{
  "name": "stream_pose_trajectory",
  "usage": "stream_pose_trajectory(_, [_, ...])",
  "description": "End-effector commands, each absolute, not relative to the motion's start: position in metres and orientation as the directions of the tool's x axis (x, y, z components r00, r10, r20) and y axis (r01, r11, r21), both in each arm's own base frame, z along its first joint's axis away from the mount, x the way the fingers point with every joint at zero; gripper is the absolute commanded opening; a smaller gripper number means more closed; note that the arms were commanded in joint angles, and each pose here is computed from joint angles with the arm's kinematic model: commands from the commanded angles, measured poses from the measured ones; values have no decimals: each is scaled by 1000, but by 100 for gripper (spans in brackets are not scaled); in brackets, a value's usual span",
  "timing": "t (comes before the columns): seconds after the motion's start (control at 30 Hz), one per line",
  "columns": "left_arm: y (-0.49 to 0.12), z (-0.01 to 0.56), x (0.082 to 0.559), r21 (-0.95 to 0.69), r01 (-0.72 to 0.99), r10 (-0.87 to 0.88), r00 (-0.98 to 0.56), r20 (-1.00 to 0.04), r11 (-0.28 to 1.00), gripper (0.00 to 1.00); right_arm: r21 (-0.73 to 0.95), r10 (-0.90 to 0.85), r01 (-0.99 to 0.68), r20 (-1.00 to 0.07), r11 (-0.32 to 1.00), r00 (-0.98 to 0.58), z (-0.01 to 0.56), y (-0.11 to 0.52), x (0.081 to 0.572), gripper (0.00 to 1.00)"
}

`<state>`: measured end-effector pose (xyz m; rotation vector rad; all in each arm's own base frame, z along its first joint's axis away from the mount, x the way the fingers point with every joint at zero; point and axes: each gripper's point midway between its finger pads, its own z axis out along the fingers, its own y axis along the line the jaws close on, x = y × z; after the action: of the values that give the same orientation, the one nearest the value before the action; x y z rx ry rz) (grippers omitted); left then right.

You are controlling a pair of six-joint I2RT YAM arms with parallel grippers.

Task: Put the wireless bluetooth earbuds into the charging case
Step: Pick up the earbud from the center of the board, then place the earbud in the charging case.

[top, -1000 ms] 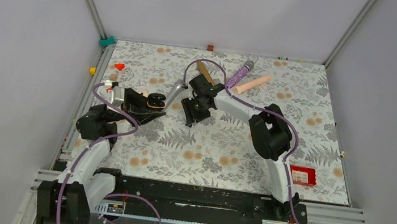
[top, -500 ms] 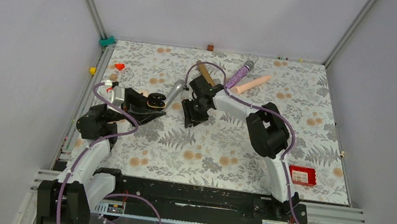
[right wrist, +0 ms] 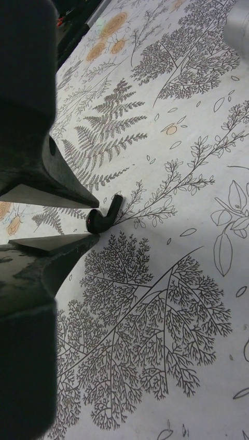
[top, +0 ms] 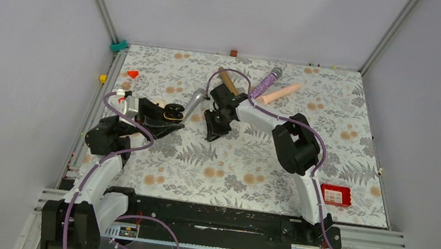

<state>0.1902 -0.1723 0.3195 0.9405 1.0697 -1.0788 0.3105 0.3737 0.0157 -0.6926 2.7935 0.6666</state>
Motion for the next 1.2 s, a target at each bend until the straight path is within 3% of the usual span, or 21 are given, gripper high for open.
stream_pose_trajectory(0.0, [-172,327,190,122,963,-223,177,-959,240,0,357,-395,-487,-300,798,-868,22,370,319,31])
stream_pose_trajectory(0.2, [-172,327,191,118,963,-228,175,-958,244,0,286,-438,-565,-402,774,-804,48,364,333,27])
stream_pose_trajectory(0.63, [-174,326,206,41,966,-259,109,-960,254,0,-114,-501,-689,-771,716,-393,216,295,347,27])
stream_pose_trajectory(0.8, [-187,317,226,-21,964,-226,40,-973,264,0,-195,-483,-676,-834,711,-266,270,270,332,26])
stream_pose_trajectory(0.97, [-211,298,257,34,947,-17,41,-999,320,0,-245,-451,-665,-880,705,-153,319,250,313,24])
stream_pose_trajectory(1.17, [-241,291,269,-35,953,10,-40,-999,299,0,-280,-432,-682,-900,675,-57,353,233,286,24])
